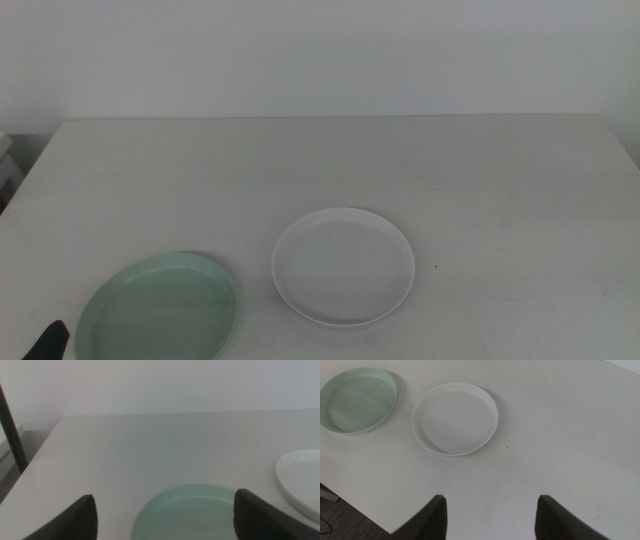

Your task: Stack the three bowls on top of each other.

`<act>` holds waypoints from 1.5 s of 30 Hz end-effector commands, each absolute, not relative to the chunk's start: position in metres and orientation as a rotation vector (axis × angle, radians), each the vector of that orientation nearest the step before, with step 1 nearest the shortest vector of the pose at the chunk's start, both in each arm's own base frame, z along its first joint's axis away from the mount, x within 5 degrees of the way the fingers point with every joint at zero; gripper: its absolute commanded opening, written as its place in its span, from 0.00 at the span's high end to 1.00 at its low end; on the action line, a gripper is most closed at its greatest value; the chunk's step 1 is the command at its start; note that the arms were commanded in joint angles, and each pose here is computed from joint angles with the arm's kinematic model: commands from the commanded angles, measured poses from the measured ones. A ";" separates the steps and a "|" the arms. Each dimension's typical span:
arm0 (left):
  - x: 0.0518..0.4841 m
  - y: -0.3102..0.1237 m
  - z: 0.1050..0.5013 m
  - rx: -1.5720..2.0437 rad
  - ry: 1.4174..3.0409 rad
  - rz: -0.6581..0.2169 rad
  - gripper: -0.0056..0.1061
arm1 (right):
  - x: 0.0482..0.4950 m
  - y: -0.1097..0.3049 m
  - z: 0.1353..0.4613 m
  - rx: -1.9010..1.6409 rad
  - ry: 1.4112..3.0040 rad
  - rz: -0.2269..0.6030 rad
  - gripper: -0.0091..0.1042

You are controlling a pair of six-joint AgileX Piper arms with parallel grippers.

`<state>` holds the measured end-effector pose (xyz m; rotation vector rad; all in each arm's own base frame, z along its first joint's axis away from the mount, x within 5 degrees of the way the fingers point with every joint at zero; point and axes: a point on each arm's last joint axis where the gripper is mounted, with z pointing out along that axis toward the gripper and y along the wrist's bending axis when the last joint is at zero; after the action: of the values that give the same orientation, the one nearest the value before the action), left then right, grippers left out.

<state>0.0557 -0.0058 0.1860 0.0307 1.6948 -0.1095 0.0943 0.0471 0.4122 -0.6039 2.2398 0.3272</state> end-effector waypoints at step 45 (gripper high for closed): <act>0.191 0.006 0.303 -0.067 2.650 -0.230 0.01 | 0.096 0.047 0.422 -0.585 2.166 0.317 0.52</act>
<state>0.1747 0.0032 0.2980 -0.1033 2.6912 -0.2104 0.0943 0.0470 0.4122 -0.6046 2.2404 0.3263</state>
